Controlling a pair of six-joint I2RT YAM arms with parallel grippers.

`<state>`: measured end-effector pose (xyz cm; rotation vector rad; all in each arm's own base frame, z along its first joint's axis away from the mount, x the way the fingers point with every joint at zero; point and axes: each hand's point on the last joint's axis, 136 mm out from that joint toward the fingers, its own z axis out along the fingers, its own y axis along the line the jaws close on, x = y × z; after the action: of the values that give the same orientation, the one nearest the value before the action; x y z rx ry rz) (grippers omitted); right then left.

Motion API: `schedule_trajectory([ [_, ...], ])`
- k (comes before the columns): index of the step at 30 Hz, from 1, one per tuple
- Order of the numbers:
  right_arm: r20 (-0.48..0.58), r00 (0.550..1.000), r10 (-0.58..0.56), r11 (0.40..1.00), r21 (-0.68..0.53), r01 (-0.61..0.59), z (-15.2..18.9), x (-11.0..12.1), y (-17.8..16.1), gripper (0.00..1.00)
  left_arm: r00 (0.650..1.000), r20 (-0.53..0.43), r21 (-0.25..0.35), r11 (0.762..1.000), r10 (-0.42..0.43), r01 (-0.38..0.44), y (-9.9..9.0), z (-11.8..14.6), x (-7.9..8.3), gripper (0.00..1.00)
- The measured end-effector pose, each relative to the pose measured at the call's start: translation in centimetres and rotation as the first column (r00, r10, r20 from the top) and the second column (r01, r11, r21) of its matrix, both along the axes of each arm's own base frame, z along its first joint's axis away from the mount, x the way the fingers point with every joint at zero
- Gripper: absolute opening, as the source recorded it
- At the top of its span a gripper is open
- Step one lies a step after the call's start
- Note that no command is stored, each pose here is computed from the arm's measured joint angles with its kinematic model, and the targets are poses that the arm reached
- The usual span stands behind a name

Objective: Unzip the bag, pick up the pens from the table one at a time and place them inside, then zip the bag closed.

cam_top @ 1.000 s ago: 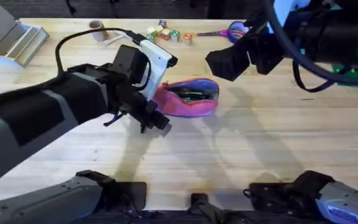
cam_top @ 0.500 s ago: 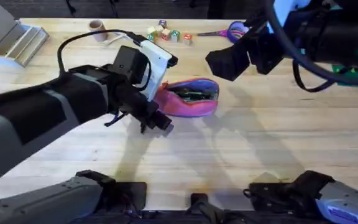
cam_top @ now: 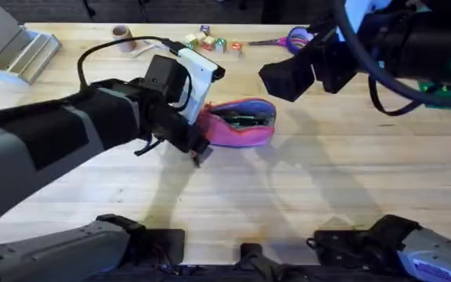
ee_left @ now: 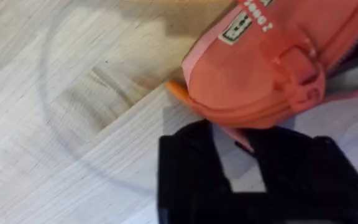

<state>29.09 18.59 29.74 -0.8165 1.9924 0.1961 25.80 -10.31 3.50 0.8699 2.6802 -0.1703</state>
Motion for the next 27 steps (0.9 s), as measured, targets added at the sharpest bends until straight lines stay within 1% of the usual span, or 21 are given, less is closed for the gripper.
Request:
schedule_trajectory([
  [2,0.0,1.0,0.0,1.0,0.0,0.0,0.0,0.0,0.0,0.997,1.0,0.003,0.001,1.0,-0.001,0.001,0.0,0.0,0.1,0.26],
  [7,0.0,1.0,0.0,1.0,0.0,0.0,0.0,0.0,0.0,0.998,1.0,0.007,0.01,1.0,0.016,-0.016,0.3,0.1,0.2,0.062],
  [14,0.001,1.0,0.0,1.0,0.0,0.0,0.0,0.0,0.0,0.998,1.0,0.006,0.007,1.0,0.013,-0.013,0.2,0.1,0.2,0.047],
  [18,0.0,1.0,0.0,1.0,0.0,0.0,0.0,0.0,0.0,0.998,1.0,0.015,0.016,1.0,0.014,-0.015,0.2,0.1,0.4,0.04],
  [22,0.0,1.0,0.0,1.0,0.0,0.0,0.0,0.0,0.0,0.998,1.0,0.028,0.043,0.999,0.012,-0.013,0.4,0.2,0.6,0.041],
  [25,0.0,1.0,0.0,1.0,0.0,0.0,0.0,0.0,0.0,0.998,0.997,0.068,0.09,0.995,0.031,-0.037,1.2,0.2,1.5,0.041],
  [27,0.001,1.0,0.0,1.0,0.0,0.0,0.0,0.0,0.0,0.998,0.993,0.099,0.12,0.99,0.061,-0.073,2.1,0.3,2.4,0.041],
])
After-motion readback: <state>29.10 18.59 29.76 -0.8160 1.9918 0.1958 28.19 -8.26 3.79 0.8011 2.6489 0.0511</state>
